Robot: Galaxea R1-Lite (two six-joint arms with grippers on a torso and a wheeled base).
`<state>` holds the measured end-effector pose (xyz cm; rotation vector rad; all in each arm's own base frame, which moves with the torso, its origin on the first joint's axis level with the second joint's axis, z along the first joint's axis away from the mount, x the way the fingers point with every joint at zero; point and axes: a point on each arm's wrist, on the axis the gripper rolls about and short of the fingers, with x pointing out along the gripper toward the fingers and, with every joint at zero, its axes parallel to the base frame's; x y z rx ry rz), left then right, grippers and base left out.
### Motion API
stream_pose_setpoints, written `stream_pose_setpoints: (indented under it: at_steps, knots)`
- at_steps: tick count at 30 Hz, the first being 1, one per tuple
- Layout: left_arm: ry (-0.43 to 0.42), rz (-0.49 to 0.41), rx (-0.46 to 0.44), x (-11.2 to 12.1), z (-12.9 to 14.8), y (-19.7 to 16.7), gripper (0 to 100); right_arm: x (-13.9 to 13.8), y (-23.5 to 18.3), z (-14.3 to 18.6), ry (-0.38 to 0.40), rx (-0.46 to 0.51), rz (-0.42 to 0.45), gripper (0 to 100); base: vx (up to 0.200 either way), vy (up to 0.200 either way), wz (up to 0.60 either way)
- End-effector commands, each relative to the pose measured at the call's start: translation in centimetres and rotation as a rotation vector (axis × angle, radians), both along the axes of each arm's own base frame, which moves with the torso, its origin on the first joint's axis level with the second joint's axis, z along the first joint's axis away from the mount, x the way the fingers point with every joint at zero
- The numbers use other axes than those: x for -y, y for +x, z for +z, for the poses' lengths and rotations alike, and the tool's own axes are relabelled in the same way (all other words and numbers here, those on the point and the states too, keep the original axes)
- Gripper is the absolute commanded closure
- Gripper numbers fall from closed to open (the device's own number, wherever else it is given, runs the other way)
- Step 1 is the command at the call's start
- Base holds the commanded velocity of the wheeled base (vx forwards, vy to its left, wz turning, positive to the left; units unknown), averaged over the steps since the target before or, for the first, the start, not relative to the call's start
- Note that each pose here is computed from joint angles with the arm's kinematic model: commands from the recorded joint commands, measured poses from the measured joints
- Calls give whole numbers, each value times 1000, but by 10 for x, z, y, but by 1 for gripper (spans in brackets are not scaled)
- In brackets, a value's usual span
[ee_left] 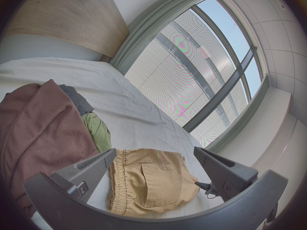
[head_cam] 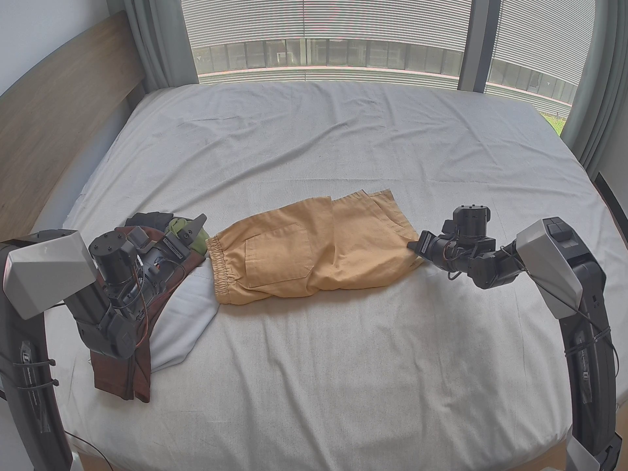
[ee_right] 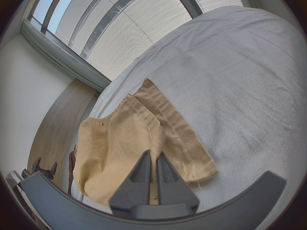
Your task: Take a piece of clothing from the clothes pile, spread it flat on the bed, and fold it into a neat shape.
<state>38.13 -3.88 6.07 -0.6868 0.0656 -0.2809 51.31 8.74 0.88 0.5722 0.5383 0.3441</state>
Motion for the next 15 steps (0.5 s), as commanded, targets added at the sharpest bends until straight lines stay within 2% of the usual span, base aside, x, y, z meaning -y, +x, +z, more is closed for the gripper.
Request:
stream_pose_setpoints:
  at_steps: [1,6,15]
  knots:
    - [0,-1,-1,1,0,0,0,3,1,3,-2,9,-13,100,0,0,0]
    - [0,-3,-4,1,-1,0,0,17,-3,15,-9,50,-54,100,0,0,0]
    - [0,-6,-5,2,-2,0,0,29,-14,25,-12,64,-82,100,0,0,0]
